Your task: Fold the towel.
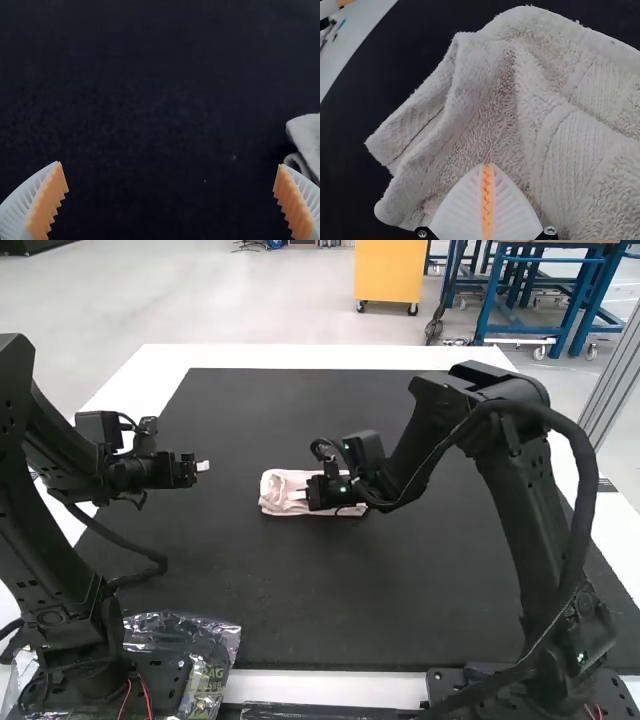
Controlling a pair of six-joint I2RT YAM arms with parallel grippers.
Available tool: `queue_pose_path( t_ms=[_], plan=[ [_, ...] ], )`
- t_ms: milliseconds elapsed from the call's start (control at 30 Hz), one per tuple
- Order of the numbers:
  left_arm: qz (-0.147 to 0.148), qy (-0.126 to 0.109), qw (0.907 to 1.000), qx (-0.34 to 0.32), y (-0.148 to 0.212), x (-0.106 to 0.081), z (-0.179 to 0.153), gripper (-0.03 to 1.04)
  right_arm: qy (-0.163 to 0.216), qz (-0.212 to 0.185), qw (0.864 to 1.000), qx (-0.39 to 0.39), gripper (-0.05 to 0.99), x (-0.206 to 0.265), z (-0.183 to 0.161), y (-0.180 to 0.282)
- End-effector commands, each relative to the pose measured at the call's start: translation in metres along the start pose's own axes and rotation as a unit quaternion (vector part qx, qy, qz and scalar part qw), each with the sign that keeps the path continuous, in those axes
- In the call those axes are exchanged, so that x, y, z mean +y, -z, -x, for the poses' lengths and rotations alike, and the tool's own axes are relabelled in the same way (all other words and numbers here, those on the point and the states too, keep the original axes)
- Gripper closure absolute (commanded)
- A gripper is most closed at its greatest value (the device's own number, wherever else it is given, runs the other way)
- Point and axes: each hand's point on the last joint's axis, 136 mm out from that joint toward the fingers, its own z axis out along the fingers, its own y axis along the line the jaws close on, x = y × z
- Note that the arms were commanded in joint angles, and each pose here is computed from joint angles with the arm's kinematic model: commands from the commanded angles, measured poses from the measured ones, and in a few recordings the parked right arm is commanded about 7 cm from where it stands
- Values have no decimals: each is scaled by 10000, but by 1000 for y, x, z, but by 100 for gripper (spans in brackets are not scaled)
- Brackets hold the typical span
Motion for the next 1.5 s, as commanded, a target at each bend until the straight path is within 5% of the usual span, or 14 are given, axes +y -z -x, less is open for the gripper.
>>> queue_pose_path(
  t_ms=[0,233,333,433,567,733,933,1033,1300,1367,1467],
  plan=[
    [-57,34,9996,-287,5,-2,18,4,-187,-23,9995,-236,96,-3,24,9],
    [-126,-18,9945,-1044,21,-13,93,4,-57,-16,9913,-1316,95,35,155,87],
    [-290,-139,9908,-1312,31,-33,136,4,206,-21,9801,-1976,60,67,222,147],
    [-503,-323,9836,-1701,52,-61,185,4,604,-269,9598,-2729,4,101,279,220],
    [-859,-532,9691,-2249,94,-110,246,4,1204,-779,9269,-3468,1,138,313,313],
    [-1018,-739,9518,-2797,153,-158,280,4,1715,-1735,8789,-4099,1,171,297,408],
    [-577,-798,9277,-3601,228,-170,274,4,2269,-2210,8092,-4949,1,238,242,502],
    [-349,-844,9080,-4088,270,-170,263,4,2331,-2374,7876,-5187,1,262,209,527],
    [-356,-1061,8436,-5252,376,-194,216,4,2643,-2405,7219,-5926,1,324,125,565],
    [-365,-1096,8330,-5410,392,-198,203,4,2710,-2432,7013,-6129,1,337,109,575],
    [-354,-1125,8215,-5579,409,-201,188,4,2489,-2778,6940,-6157,1,331,106,586]
  ],
)
